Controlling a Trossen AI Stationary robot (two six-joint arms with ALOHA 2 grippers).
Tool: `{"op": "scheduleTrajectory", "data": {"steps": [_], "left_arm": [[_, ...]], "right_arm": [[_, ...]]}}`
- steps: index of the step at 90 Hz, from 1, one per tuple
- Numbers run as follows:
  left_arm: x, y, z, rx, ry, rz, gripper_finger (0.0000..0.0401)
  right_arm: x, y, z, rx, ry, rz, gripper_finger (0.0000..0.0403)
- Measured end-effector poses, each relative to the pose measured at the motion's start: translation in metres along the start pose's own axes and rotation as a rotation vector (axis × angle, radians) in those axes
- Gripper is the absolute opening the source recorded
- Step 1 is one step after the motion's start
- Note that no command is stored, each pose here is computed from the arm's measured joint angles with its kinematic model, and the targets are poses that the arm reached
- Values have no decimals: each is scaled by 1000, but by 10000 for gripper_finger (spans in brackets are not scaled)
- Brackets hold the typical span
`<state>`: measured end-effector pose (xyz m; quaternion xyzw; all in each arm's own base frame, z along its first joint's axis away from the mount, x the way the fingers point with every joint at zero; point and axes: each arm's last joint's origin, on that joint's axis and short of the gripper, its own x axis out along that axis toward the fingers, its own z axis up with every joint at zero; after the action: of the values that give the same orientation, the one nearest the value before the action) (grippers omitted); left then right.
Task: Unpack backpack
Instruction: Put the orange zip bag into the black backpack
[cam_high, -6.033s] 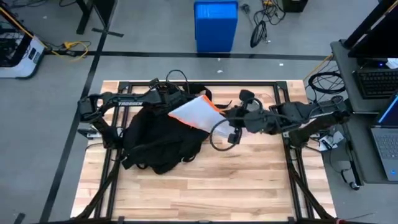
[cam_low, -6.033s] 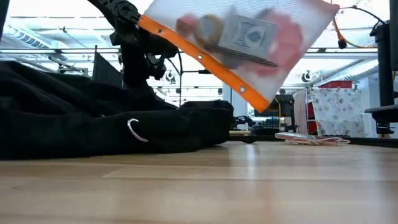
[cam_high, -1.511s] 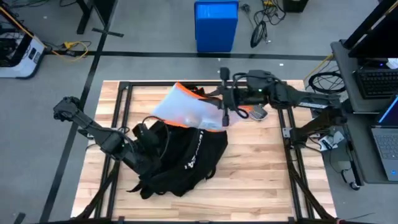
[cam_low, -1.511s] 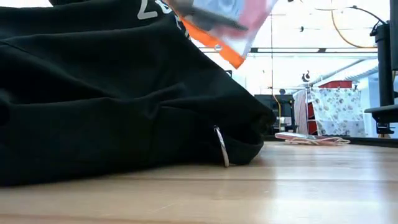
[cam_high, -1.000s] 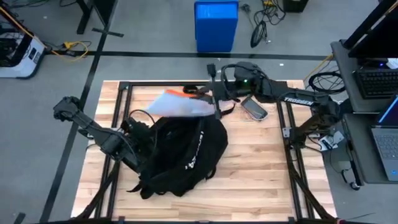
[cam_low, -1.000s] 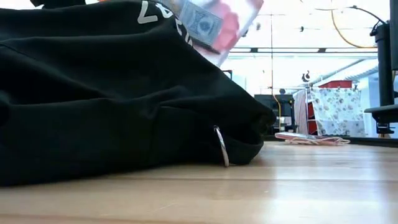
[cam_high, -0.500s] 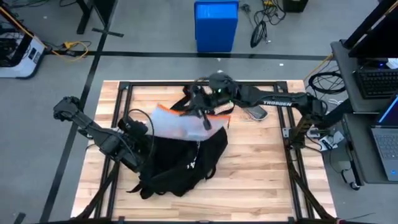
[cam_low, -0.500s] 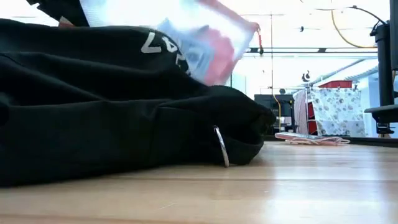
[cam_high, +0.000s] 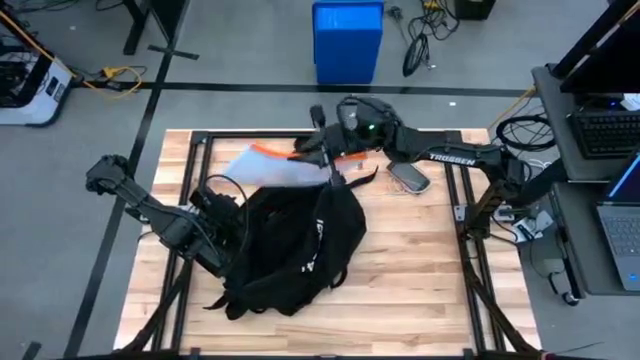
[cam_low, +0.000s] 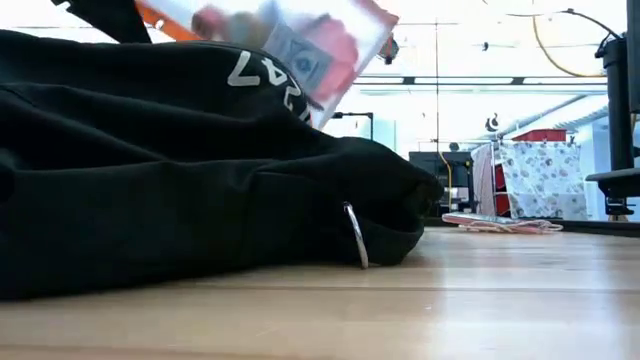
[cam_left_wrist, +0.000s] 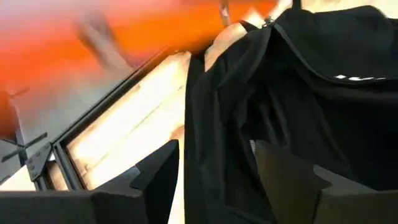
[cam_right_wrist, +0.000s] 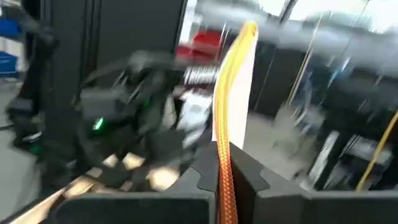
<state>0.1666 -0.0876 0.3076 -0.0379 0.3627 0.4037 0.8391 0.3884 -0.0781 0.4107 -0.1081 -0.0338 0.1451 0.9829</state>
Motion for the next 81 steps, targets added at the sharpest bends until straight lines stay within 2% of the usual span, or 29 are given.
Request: {"op": "scheduleTrajectory", "data": {"steps": [14,29,37,44,69,81], "left_arm": [[-14,-1,6,-14,-27,-59,200],[-28,-1,11,-26,-77,-116,200],[-32,-2,10,-20,-85,-134,200],[-34,-2,8,-15,-96,-145,200],[-39,-3,5,13,-142,-159,200],[-40,-2,6,34,-164,-150,200]], "right_arm": [[19,11,-29,121,113,62,0],[39,19,-63,259,193,176,0],[44,20,-74,279,221,184,0],[44,17,-68,228,165,173,0],[22,4,-10,25,-131,111,0],[20,6,-4,-3,-173,156,0]]}}
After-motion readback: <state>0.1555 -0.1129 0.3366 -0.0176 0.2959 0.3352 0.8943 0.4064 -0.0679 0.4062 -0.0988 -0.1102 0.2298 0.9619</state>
